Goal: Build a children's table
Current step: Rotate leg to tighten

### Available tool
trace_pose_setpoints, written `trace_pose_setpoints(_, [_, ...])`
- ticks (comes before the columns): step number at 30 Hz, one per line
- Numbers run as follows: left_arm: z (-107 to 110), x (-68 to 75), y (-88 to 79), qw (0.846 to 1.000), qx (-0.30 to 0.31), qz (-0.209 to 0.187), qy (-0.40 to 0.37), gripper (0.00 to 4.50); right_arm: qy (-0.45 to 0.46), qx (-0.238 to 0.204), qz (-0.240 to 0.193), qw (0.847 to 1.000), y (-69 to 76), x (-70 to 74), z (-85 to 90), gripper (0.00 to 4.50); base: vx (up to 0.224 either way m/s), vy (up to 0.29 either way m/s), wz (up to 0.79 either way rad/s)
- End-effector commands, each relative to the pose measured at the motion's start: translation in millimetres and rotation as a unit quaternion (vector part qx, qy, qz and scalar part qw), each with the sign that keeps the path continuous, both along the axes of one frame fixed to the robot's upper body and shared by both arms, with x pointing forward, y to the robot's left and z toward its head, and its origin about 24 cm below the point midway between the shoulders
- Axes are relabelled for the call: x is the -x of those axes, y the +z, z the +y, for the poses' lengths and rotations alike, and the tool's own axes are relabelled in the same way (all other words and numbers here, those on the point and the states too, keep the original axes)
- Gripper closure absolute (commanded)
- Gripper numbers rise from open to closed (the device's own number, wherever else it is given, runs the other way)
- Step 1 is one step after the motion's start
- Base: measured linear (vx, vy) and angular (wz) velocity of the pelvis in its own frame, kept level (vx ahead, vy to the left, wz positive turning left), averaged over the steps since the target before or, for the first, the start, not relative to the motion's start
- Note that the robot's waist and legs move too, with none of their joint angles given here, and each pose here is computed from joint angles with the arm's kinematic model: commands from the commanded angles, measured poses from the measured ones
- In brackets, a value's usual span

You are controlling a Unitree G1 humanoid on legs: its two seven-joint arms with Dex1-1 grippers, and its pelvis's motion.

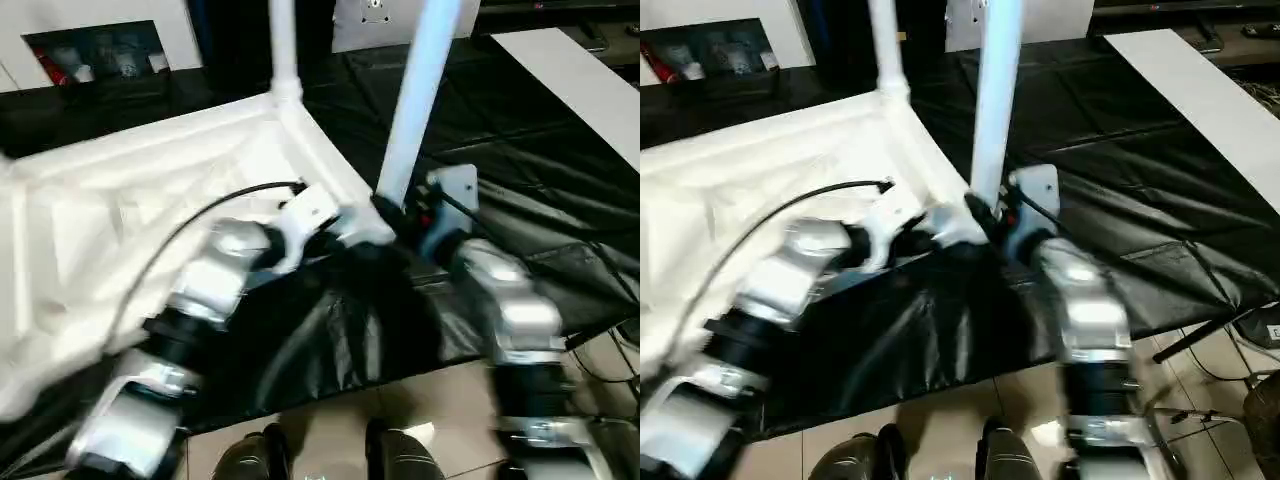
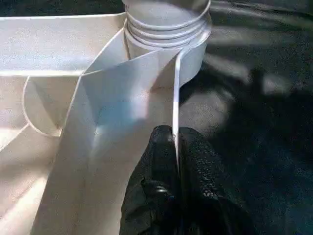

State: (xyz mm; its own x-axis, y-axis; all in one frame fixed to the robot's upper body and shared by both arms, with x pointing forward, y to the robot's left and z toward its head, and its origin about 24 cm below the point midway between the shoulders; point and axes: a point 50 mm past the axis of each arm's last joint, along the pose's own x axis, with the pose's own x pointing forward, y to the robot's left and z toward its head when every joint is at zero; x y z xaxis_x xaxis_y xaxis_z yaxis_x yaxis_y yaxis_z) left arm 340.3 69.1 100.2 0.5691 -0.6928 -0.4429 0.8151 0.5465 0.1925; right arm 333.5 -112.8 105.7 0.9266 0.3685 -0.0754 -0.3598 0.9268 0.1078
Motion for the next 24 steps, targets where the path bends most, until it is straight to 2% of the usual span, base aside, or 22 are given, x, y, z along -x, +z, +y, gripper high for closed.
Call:
trace_pose_setpoints(1, [-26.5,3.8,16.4,0.999,0.021,-0.038,-0.021,4.5,0.084,-0.025,0.036,0.996,-12.1,8.7,41.5,2.57,0.0,0.0,0.0])
trace_pose_setpoints(2, [-28.4,6.3,15.7,0.999,0.017,-0.038,-0.03,4.5,0.084,-0.024,0.023,0.996,-10.2,8.5,41.1,2.22,0.0,0.0,0.0])
trace_pose_setpoints(4, [-23.3,6.9,14.3,0.998,0.007,-0.041,-0.041,4.5,0.093,-0.025,0.016,0.995,-11.2,9.0,34.7,1.85,0.0,0.0,0.0])
trace_pose_setpoints(9, [1.4,7.2,7.4,0.999,-0.017,-0.03,-0.036,4.5,0.099,-0.004,-0.007,0.995,-12.1,10.8,7.5,1.51,0.0,0.0,0.0])
trace_pose_setpoints(10, [12.2,8.6,3.7,0.998,-0.03,-0.028,-0.048,4.5,0.103,-0.003,-0.014,0.995,-10.1,10.3,-6.7,1.41,0.0,0.0,0.0])
trace_pose_setpoints(11, [13.6,8.9,3.2,0.998,-0.032,-0.027,-0.05,4.5,0.104,-0.003,-0.015,0.994,-9.8,10.3,-8.5,1.33,0.0,0.0,0.0])
trace_pose_setpoints(12, [23.0,10.9,0.1,0.996,-0.043,-0.024,-0.068,4.5,0.131,0.011,-0.031,0.991,-6.7,12.1,-19.4,1.23,0.0,0.0,0.0])
trace_pose_setpoints(15, [30.4,13.0,-1.3,0.994,-0.049,-0.027,-0.096,4.5,0.165,0.029,-0.035,0.985,-4.9,14.7,-29.3,1.23,0.0,0.0,0.0])
trace_pose_setpoints(16, [35.6,16.0,-2.1,0.99,-0.047,-0.03,-0.131,4.5,0.214,0.052,-0.039,0.975,-3.3,18.2,-38.4,1.23,0.0,0.0,0.0])
trace_pose_setpoints(18, [38.3,19.8,-2.6,0.985,-0.042,-0.027,-0.165,4.5,0.253,0.069,-0.038,0.964,-2.3,20.9,-45.0,1.23,0.0,0.0,0.0])
trace_pose_setpoints(19, [41.3,24.0,-3.4,0.978,-0.043,-0.024,-0.205,4.5,0.295,0.08,-0.036,0.952,-1.0,24.2,-49.8,1.23,0.0,0.0,0.0])
trace_pose_setpoints(20, [41.3,24.0,-3.4,0.978,-0.043,-0.024,-0.205,4.5,0.295,0.08,-0.036,0.952,-1.0,24.2,-49.8,1.23,0.0,0.0,0.0])
trace_pose_setpoints(24, [49.9,31.3,-6.8,0.957,-0.063,-0.004,-0.282,4.5,0.376,0.086,-0.031,0.922,2.8,29.8,-57.0,1.23,0.0,0.0,0.0])
